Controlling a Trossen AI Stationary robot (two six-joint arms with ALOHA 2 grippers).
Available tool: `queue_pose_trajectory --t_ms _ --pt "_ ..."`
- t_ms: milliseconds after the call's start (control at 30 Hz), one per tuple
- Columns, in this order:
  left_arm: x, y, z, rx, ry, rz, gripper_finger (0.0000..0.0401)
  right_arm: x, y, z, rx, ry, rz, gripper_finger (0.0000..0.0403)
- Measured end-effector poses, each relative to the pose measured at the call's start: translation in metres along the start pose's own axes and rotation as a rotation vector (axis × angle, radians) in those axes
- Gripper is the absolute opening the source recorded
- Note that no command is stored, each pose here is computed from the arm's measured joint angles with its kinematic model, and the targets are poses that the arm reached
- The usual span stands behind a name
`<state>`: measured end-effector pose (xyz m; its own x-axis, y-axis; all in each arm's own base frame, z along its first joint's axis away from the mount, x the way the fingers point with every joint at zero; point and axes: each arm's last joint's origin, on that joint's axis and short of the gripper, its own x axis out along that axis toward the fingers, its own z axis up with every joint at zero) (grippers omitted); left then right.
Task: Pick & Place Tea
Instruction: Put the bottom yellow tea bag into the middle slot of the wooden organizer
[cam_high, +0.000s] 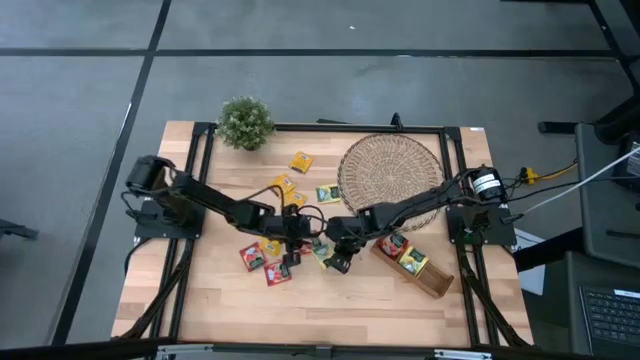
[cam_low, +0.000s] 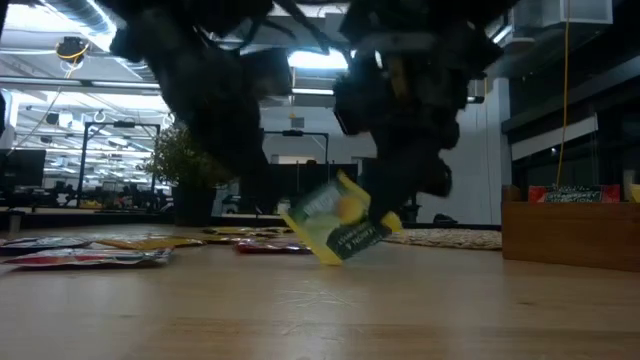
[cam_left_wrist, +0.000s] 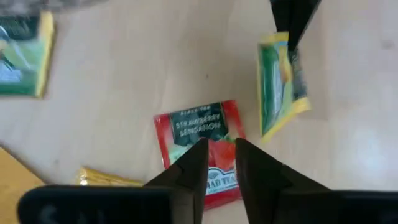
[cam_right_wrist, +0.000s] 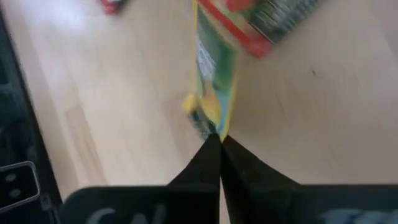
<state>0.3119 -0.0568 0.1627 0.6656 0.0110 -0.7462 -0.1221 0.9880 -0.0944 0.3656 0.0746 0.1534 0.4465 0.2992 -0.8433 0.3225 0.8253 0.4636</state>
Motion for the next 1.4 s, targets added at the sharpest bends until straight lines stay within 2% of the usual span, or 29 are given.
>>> queue_pose_trajectory --t_ms 167,367,567,767,933,1167,1333,1400 --pt "-0.028 -0.001 0.015 0.024 -0.098 -0.040 0.0111 -0.019 0.018 0.015 -0.099 0.001 -0.066 0.0004" --pt "-0.055 0.000 0.024 0.015 -0.143 -0.127 0.0144 -0.045 0.041 0.029 -0.191 -0.029 -0.175 0.0004" --pt "-0.065 0.003 0.031 0.018 -0.197 -0.142 0.0162 -0.063 0.059 0.041 -0.276 -0.093 -0.187 0.0003" --pt "-0.065 0.007 0.032 0.019 -0.190 -0.142 0.0162 -0.070 0.065 0.046 -0.306 -0.126 -0.194 0.0004" --pt "-0.064 0.012 0.033 0.009 -0.188 -0.138 0.0131 -0.071 0.065 0.047 -0.306 -0.127 -0.197 0.0004" --pt "-0.063 0.018 0.033 -0.006 -0.167 -0.164 0.0017 -0.071 0.064 0.047 -0.303 -0.142 -0.223 0.0004" --pt "-0.064 0.021 0.031 -0.009 -0.136 -0.148 0.0011 -0.071 0.063 0.046 -0.313 -0.137 -0.248 0.0010" --pt "-0.067 0.023 0.023 -0.007 -0.071 -0.128 0.0010 -0.072 0.063 0.040 -0.326 -0.105 -0.292 0.0021"
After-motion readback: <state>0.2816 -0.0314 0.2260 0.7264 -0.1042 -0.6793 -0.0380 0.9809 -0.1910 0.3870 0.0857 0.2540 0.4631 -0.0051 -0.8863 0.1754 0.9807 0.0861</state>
